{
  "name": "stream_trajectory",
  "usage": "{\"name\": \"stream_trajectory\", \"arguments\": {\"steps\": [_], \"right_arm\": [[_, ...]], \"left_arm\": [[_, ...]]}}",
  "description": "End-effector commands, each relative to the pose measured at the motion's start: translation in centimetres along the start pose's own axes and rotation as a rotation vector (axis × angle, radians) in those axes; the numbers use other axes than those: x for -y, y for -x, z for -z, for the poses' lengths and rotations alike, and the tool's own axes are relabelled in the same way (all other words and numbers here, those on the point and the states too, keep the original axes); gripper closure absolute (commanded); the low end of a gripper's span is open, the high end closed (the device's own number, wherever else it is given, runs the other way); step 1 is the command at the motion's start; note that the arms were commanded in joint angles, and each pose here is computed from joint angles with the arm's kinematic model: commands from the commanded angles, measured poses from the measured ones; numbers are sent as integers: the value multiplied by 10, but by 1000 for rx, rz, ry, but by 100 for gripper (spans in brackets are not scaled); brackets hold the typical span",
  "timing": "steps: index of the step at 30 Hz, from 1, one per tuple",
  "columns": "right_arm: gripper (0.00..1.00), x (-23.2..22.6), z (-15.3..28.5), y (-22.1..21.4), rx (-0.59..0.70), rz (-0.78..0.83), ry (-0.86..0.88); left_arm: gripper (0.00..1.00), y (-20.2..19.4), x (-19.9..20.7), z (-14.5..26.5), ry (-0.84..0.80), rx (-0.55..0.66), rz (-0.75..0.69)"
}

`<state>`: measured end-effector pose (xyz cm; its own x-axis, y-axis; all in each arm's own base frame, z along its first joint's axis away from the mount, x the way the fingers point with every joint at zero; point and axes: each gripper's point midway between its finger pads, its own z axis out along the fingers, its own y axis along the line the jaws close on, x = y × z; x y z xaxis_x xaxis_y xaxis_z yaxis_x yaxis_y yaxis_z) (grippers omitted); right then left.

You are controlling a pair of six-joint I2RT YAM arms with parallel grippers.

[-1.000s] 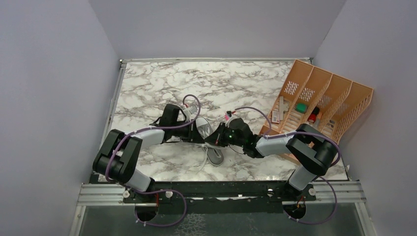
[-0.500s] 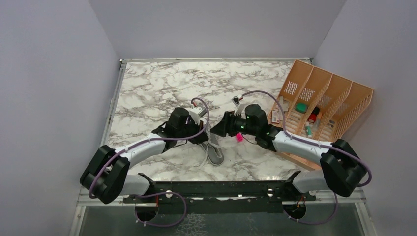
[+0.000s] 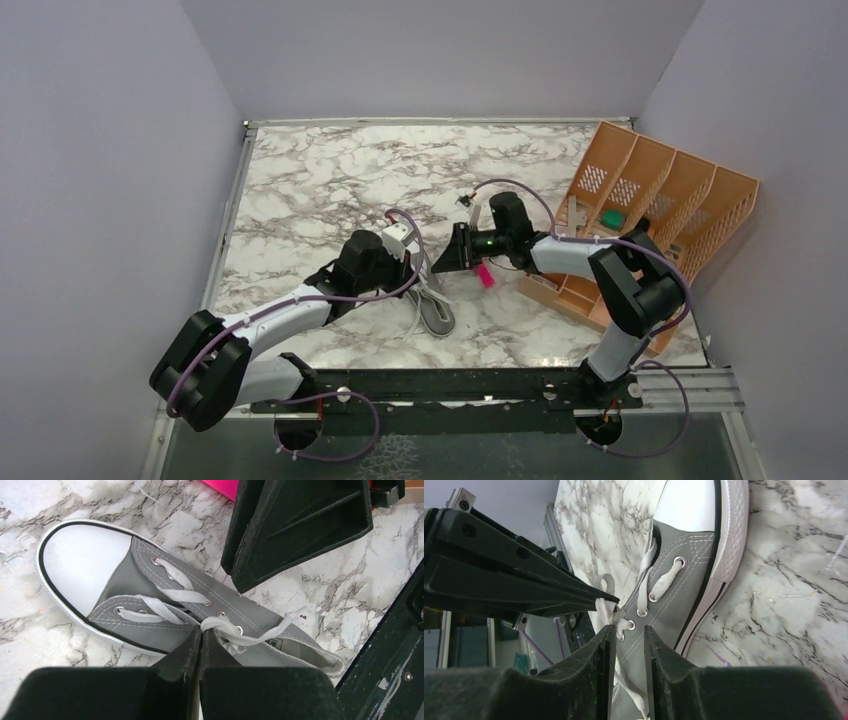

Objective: Tie the shoes

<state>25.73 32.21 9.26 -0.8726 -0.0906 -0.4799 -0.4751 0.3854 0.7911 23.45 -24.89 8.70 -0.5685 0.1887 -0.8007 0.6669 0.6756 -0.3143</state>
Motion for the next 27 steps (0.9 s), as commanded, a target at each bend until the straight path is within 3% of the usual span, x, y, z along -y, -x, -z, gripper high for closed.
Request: {"name": "stream_trajectory", "arguments": {"steps": [1,17,27], "right_arm": [[69,-15,-7,-3,-37,36,101],[74,-20,-23,-5,-69,70,122],[71,-35,-24,-15,-79,114,205]], "left_arm": [[100,10,1,3,4,100,9],[100,20,4,-2,-5,120,19],[100,18,2,1,8,114,13]]}}
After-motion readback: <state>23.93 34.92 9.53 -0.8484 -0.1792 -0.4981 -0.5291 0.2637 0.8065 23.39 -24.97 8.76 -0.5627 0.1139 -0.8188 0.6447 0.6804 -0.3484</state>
